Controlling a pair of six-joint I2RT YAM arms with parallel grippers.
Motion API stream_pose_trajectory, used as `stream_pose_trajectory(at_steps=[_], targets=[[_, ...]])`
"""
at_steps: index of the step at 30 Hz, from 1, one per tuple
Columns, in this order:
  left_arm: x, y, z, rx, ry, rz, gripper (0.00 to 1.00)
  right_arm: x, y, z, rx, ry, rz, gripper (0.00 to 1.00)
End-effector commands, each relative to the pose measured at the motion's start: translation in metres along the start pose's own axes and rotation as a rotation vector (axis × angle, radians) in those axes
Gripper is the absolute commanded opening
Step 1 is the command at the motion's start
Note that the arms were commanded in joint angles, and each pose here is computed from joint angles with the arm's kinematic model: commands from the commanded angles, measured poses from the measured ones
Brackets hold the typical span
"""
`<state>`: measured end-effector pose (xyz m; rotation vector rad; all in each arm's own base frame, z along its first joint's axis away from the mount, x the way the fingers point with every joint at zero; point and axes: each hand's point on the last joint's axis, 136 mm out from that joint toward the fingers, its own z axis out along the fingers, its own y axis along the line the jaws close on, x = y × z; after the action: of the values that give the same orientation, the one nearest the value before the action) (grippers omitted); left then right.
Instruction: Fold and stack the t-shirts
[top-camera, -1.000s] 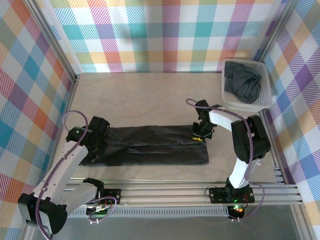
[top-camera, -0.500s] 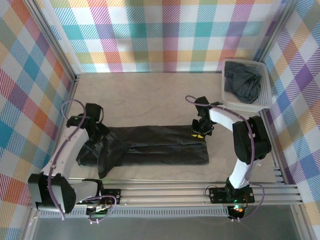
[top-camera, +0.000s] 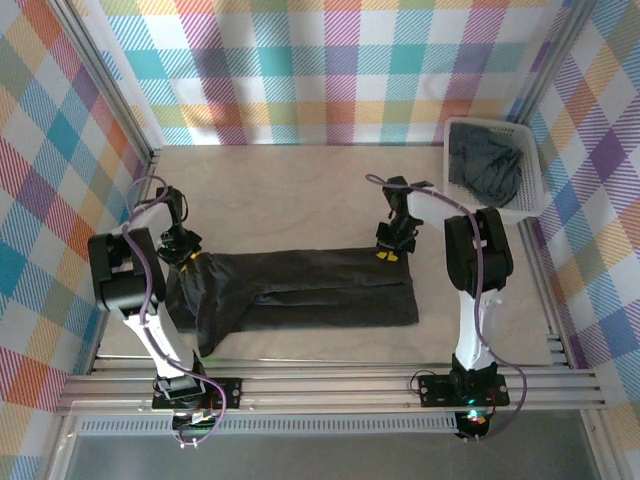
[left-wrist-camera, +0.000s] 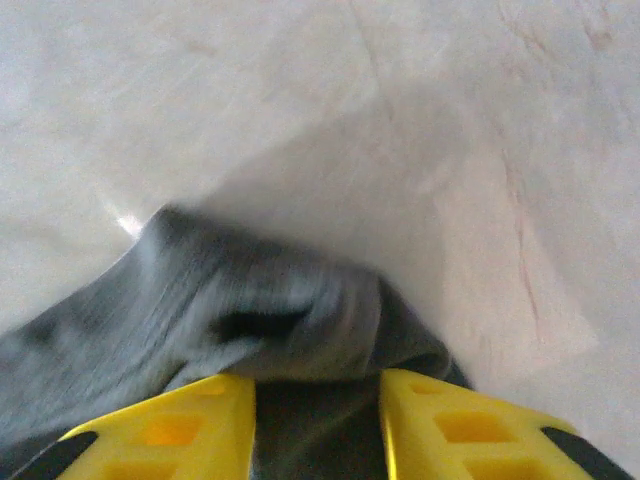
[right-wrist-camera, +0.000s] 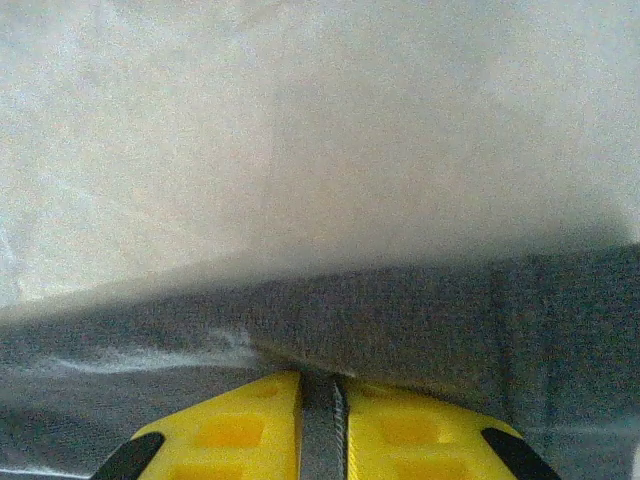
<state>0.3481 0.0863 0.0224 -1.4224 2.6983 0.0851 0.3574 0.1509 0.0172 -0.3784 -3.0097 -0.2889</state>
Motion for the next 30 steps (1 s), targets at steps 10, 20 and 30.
stream_pose_trajectory(at_steps=[10,20,30], targets=[[-0.061,-0.099,0.021,0.204,0.062,-0.079,0.00,-0.105,-0.026,0.007,0.035,0.032,0.112,0.18],[-0.097,-0.105,-0.011,0.290,0.007,-0.094,0.17,-0.141,-0.004,-0.014,-0.012,-0.064,0.002,0.24],[-0.017,-0.110,-0.116,0.350,-0.209,0.132,0.58,-0.125,0.075,-0.134,-0.233,-0.364,-0.211,0.43]])
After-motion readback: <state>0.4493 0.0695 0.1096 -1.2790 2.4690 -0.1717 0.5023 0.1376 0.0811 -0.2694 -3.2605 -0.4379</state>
